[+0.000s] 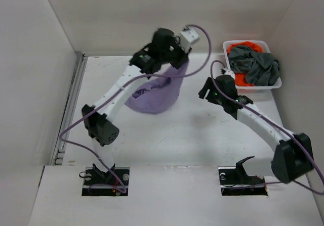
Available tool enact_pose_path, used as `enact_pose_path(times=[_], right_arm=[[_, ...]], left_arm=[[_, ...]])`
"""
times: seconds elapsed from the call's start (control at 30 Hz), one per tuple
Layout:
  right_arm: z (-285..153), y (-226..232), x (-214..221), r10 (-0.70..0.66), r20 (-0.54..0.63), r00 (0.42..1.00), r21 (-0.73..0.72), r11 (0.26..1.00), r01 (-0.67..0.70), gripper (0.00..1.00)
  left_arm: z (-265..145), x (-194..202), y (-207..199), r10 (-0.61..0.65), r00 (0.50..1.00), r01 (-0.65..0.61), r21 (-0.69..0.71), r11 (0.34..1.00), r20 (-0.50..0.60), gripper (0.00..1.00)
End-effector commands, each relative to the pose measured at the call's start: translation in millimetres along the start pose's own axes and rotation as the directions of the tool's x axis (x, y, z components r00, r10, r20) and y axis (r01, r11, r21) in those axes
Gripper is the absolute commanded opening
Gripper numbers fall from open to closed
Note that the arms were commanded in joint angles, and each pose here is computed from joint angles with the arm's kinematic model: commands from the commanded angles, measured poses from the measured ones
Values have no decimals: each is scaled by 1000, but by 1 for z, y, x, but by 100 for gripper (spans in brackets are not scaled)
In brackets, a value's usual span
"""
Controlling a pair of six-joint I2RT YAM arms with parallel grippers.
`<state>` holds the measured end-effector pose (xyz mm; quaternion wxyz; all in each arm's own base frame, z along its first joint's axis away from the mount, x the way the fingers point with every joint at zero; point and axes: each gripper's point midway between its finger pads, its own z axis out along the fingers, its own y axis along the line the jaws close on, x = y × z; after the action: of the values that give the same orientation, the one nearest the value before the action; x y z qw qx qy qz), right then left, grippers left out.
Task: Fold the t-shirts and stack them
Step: Move the tshirt to the center of the board
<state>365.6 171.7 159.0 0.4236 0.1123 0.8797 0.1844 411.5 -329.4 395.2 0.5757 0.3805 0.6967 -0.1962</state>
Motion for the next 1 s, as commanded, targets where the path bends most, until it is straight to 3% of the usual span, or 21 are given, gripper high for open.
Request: enact_pose_path(times=[0.0,0.03,0.07,0.1,0.13,0.2,0.33,0.47,0.6,0.77,0.97], right_arm=[[-46,-32,-49,109,237,966,84,988,-132,75],[-54,-43,-50,111,258,960,115,983,-145,75],[-62,-54,-51,109,279,954,145,977,-154,82],[-68,-62,-52,106,295,950,166,973,-160,100],[-73,-68,-53,105,309,945,184,968,-168,100],[-79,-77,-54,101,325,940,203,964,-174,100],[-68,-75,-50,74,291,954,217,966,-141,100],[-35,-67,-47,-2,218,976,252,966,-55,100],[2,-55,-67,-39,204,978,250,968,-13,100],[57,-54,-97,-72,172,982,300,954,18,100],[113,-77,-84,-71,58,996,382,923,43,100]], left_arm=[[23,31,-73,62,995,-44,218,975,-76,20],[25,36,-89,69,994,-44,260,965,-88,27],[23,38,-101,73,993,-42,293,955,-95,35],[18,36,-110,75,993,-43,320,946,-91,45],[9,32,-114,73,994,-42,337,941,-80,54],[-12,21,-107,54,997,-33,332,943,-57,63],[-51,32,-32,-29,996,42,166,985,-81,67],[-81,99,73,-188,966,170,-113,979,-175,66],[-111,187,158,-331,905,214,-386,897,-266,63],[-112,256,197,-405,853,213,-491,845,-328,62],[-85,313,211,-443,800,196,-521,831,-404,63]])
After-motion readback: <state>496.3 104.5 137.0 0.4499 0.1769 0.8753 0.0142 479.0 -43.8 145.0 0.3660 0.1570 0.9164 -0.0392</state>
